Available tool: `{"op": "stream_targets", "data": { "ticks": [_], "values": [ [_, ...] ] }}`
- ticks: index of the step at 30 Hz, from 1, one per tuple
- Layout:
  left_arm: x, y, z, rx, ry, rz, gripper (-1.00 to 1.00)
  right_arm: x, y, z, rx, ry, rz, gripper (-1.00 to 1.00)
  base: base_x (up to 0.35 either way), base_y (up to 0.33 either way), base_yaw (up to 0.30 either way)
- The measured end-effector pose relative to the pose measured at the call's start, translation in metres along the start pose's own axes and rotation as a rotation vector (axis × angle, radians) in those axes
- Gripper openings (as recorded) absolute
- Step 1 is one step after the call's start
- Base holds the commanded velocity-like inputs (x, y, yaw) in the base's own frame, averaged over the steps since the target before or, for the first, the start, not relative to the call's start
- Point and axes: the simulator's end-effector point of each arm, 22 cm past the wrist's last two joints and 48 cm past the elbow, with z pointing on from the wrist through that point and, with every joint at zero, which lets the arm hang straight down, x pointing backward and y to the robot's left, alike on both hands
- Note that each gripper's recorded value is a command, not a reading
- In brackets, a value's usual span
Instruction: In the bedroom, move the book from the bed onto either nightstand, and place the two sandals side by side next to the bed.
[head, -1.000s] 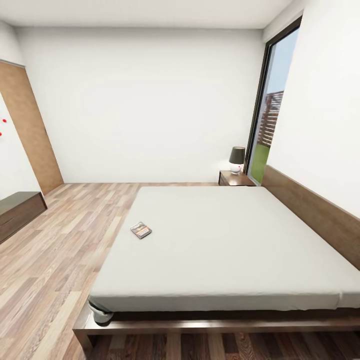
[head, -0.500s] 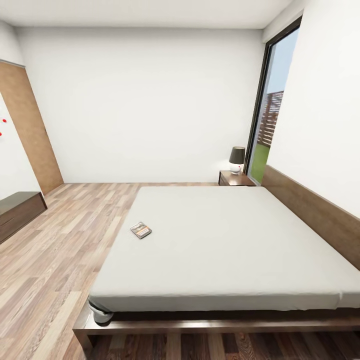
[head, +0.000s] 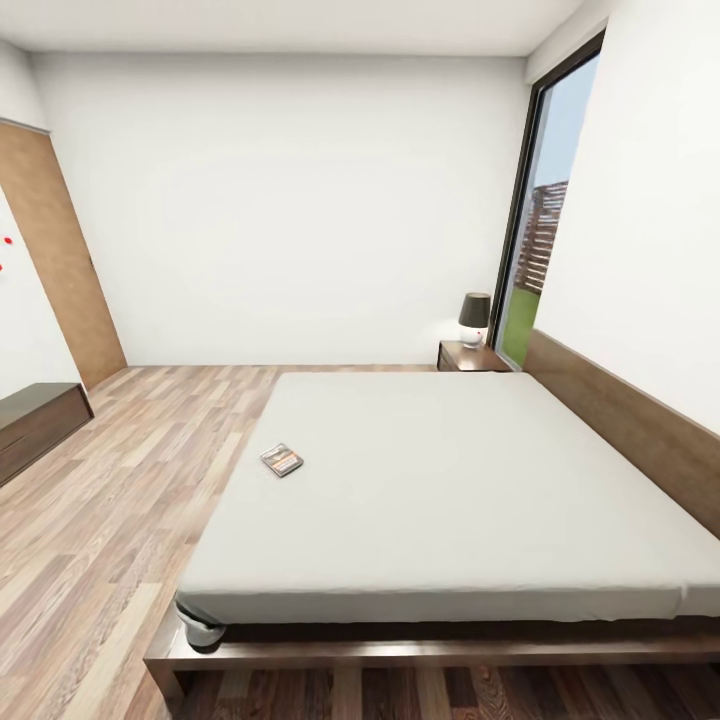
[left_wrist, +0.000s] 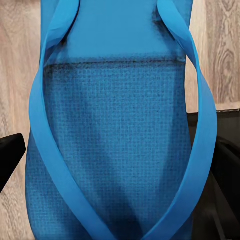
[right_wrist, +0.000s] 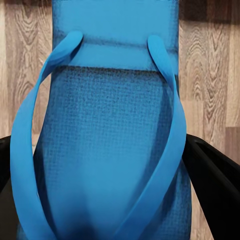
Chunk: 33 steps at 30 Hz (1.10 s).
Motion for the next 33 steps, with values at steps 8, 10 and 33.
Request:
{"op": "stream_targets", "data": {
  "ticks": [8,10,33],
  "values": [
    [-0.002,0.003,0.007,-0.006,-0.005,0.001,-1.00,-0.002,0.002,0.007,-0.001,-0.003,0.001,-1.00,0.000,0.000,0.000],
    [-0.003,0.004,0.009,-0.008,-0.006,0.000,-1.00,-0.002,0.002,0.008,-0.001,-0.003,0.001,-1.00,0.000,0.000,0.000],
    [-0.006,0.006,0.031,-0.014,-0.011,0.001,-1.00,-0.001,0.001,0.030,0.004,-0.001,0.002,-1.00,0.000,0.000,0.000]
  ]
}}
